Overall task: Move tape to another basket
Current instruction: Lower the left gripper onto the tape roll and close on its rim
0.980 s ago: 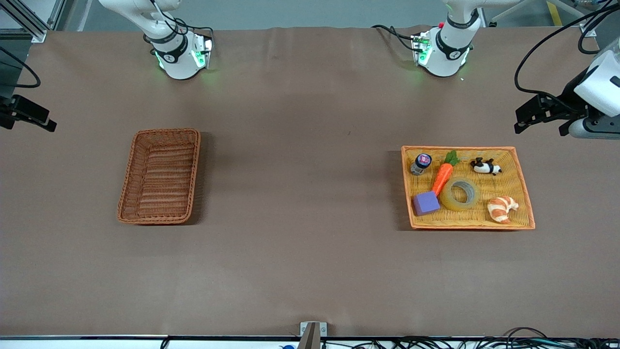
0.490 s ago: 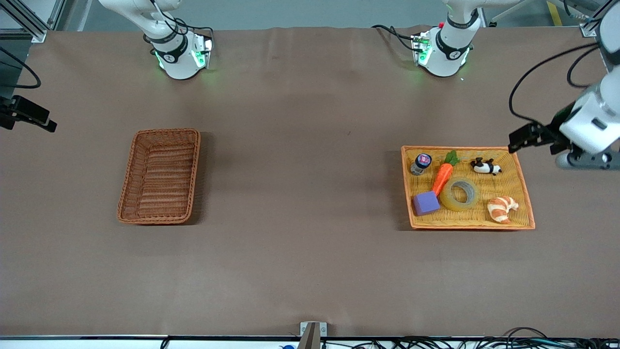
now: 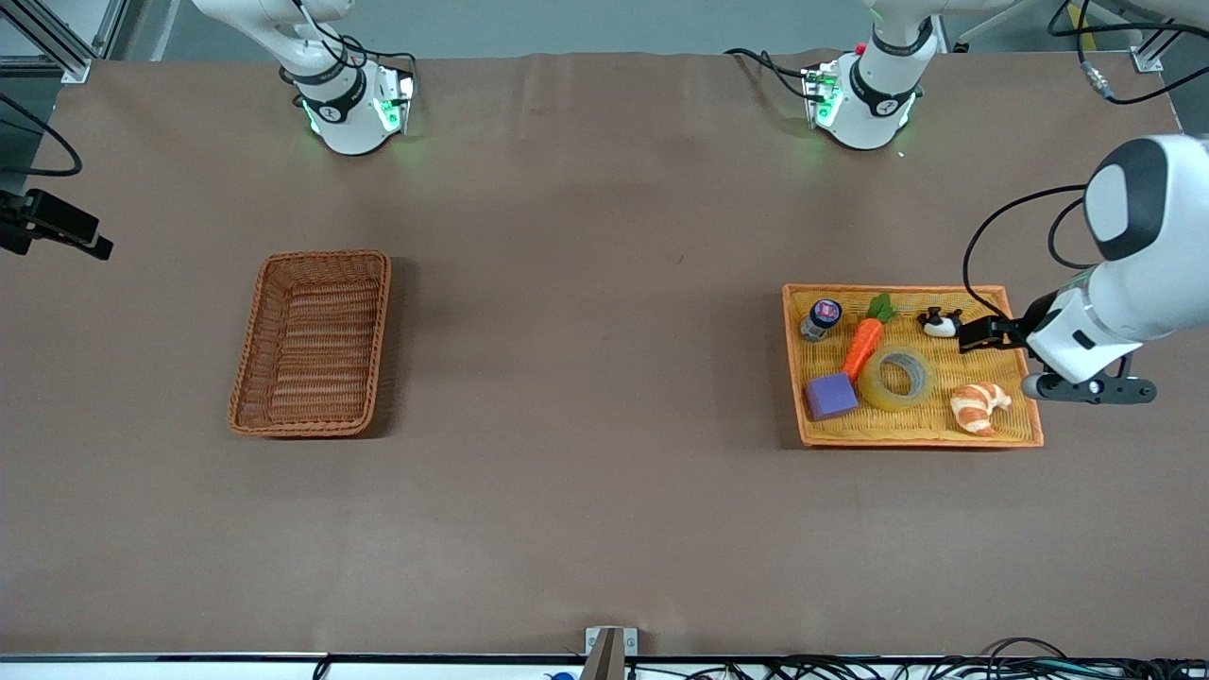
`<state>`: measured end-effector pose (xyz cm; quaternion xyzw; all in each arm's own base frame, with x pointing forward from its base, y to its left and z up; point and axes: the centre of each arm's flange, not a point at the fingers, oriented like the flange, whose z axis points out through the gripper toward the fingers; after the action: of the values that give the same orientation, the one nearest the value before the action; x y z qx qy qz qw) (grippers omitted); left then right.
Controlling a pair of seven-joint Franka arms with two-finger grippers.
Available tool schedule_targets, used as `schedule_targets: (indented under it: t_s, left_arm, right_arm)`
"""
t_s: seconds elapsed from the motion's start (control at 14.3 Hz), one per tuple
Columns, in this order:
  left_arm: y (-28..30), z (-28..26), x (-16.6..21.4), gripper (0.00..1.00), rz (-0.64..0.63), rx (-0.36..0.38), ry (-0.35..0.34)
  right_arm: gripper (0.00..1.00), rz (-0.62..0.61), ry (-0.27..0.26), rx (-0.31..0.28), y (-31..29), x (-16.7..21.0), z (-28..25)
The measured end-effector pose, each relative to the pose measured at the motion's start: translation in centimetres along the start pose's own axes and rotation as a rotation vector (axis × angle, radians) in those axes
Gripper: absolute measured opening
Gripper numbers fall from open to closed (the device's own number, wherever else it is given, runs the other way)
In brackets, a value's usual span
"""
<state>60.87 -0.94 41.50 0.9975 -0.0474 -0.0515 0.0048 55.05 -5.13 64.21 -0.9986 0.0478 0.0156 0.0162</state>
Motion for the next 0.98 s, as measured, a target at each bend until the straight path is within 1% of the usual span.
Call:
schedule_targets:
  t_s: [0.35,0.56,0.77,0.98]
  left_arm:
    - [-0.7,9.5,-0.2,1.0,0.055,-0.003,-0.019]
    - [-1.1,14.1,0.3,0.99,0.062,-0.006,-0.038]
    - [-1.2,17.8,0.7,0.96,0.062,-0.008,-0.058]
    - [-1.3,20.2,0.9,0.94,0.062,-0.009,-0.062]
  right_arm:
    - [1.0,0.0,-0.003,0.0,0.0,0.1,0.1]
    - [1.0,0.0,-0.004,0.0,0.0,0.2,0.3]
    - [1.0,0.0,-0.006,-0.001,0.0,0.3,0.4]
    - [1.0,0.001,-0.006,-0.001,0.0,0.3,0.5]
